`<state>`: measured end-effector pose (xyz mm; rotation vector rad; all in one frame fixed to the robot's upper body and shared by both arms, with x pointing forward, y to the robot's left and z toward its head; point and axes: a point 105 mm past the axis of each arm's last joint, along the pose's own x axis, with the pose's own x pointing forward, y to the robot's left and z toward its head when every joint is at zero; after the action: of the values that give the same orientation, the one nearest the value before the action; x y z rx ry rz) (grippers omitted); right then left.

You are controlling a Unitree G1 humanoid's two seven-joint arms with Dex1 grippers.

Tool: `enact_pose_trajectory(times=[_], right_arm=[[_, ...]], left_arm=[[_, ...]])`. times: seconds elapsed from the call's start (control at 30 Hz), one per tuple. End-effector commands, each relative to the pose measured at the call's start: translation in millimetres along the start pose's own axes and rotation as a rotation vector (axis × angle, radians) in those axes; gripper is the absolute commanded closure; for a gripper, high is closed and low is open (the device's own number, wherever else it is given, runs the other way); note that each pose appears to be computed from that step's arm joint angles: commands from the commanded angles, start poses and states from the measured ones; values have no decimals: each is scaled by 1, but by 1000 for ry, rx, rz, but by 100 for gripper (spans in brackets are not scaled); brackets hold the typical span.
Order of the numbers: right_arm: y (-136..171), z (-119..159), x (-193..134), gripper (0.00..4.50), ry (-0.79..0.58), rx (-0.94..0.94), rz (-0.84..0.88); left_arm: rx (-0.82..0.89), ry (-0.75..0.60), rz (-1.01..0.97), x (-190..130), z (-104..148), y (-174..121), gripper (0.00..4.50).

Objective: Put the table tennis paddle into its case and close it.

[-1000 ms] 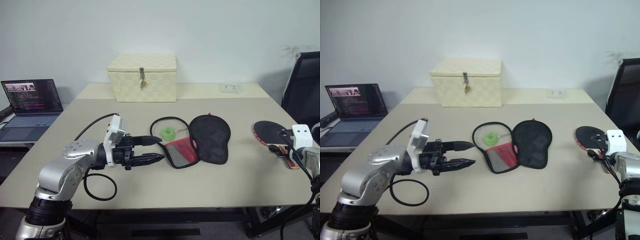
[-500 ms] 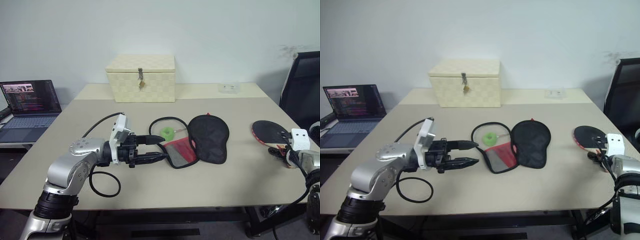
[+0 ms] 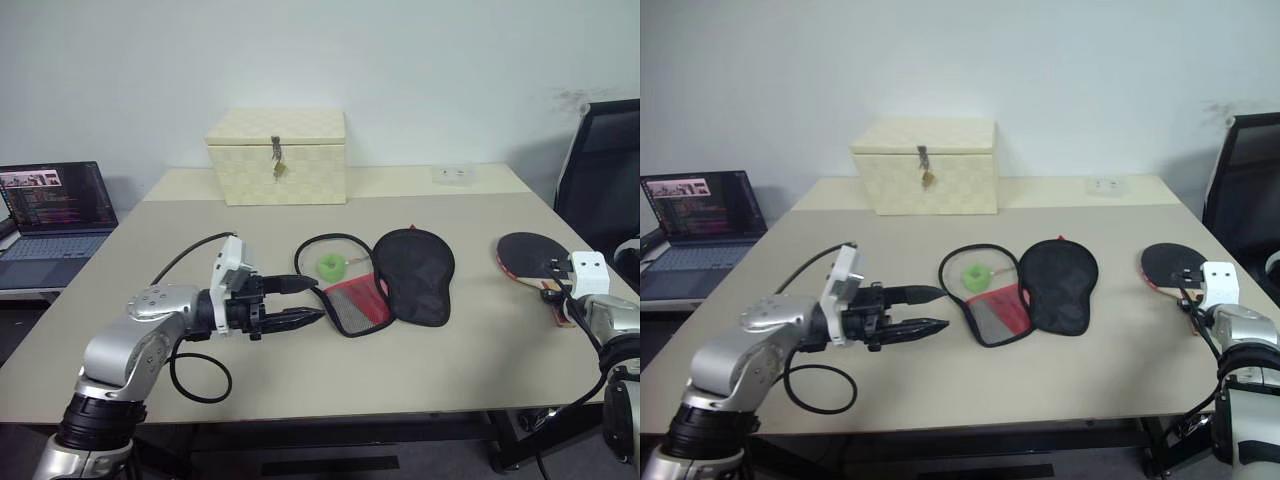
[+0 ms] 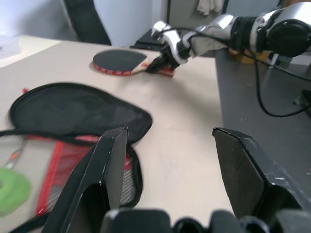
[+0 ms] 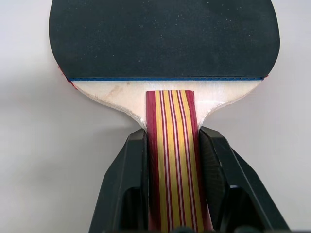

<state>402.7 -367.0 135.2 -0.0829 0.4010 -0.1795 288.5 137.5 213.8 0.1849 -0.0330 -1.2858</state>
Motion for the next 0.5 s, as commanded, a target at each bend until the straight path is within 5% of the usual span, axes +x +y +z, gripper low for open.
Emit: enact_pose_trajectory(times=[0.03,0.13,0.33,0.5], right_arm=[[32,80,-23,342,-226,-8,113],[70,91,-40,342,-257,-11,216],[153,70,-62,342,-224,20,371],[187,50,-65,342,-173,9,418]], left_arm=[[36,-15,51,-20,15,5,146],[44,3,100,-31,15,10,146],[42,-13,148,-36,19,11,146],[56,13,130,-37,25,7,146]])
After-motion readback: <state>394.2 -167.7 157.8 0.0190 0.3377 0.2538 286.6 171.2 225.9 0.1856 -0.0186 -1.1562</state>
